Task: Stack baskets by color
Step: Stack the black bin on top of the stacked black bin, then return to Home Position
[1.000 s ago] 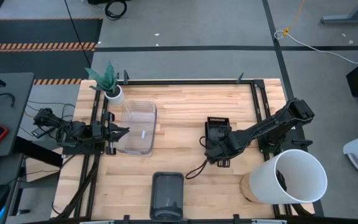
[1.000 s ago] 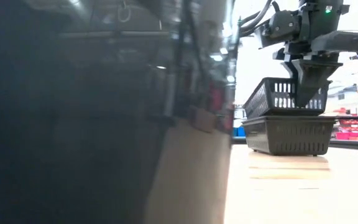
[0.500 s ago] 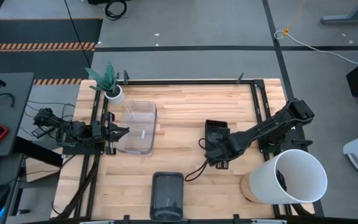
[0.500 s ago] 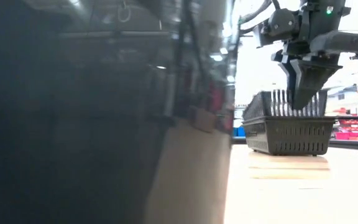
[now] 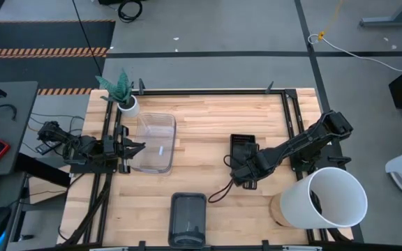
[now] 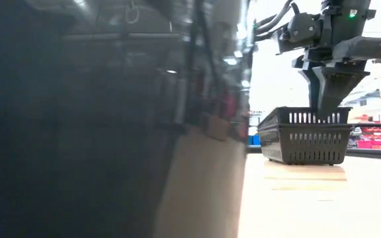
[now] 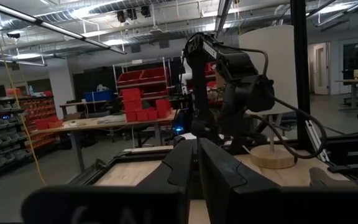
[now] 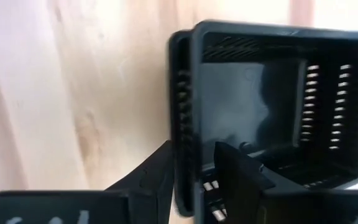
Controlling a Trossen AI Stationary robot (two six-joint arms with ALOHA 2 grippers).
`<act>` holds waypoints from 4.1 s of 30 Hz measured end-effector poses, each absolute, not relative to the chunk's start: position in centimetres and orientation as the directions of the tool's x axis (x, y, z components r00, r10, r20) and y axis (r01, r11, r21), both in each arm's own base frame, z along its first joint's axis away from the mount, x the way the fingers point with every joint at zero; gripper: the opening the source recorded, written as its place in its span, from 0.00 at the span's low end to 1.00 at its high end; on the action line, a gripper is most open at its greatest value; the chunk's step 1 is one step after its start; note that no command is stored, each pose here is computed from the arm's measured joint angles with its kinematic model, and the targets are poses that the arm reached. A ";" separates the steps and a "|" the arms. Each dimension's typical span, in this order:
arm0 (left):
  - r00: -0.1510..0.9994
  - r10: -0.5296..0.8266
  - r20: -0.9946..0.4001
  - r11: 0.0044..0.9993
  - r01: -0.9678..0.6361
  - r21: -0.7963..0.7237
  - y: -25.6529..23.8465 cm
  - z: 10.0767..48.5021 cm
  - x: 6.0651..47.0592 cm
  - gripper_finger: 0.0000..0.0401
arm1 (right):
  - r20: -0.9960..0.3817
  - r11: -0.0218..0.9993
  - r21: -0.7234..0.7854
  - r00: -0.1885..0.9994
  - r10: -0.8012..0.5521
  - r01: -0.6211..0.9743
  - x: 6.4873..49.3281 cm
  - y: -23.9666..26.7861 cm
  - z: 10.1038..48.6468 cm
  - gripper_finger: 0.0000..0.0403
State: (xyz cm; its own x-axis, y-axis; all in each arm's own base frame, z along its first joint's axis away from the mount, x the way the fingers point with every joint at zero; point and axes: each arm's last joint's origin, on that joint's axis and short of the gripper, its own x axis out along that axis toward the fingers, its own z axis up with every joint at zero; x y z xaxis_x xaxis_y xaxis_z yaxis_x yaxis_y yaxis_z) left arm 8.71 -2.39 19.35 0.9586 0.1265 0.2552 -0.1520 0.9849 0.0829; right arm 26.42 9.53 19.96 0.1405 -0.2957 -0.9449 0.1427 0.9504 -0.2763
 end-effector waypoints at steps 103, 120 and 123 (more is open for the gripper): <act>0.994 0.105 0.029 0.983 -0.108 0.150 -2.7 17.1 9.3 0.07 | -0.070 0.994 0.109 0.997 0.019 -0.011 9.8 3.6 16.0 0.30; 0.993 0.104 0.053 0.985 -0.110 0.136 -2.7 17.3 9.3 0.07 | -0.057 0.994 0.107 0.998 0.022 -0.016 9.9 3.7 16.2 0.30; 0.993 0.104 0.054 0.985 -0.110 0.135 -2.7 17.3 9.3 0.08 | -0.057 0.994 0.107 0.998 0.022 -0.016 9.9 3.7 16.2 0.30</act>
State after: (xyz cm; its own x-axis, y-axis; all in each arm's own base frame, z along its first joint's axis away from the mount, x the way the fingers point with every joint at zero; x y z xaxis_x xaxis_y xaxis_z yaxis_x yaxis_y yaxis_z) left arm 9.33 -2.70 17.32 0.9932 0.1035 0.0540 -0.1100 0.9847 0.1351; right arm 9.89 3.66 16.16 0.9981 0.0221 -0.0568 -0.0159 0.9941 0.1070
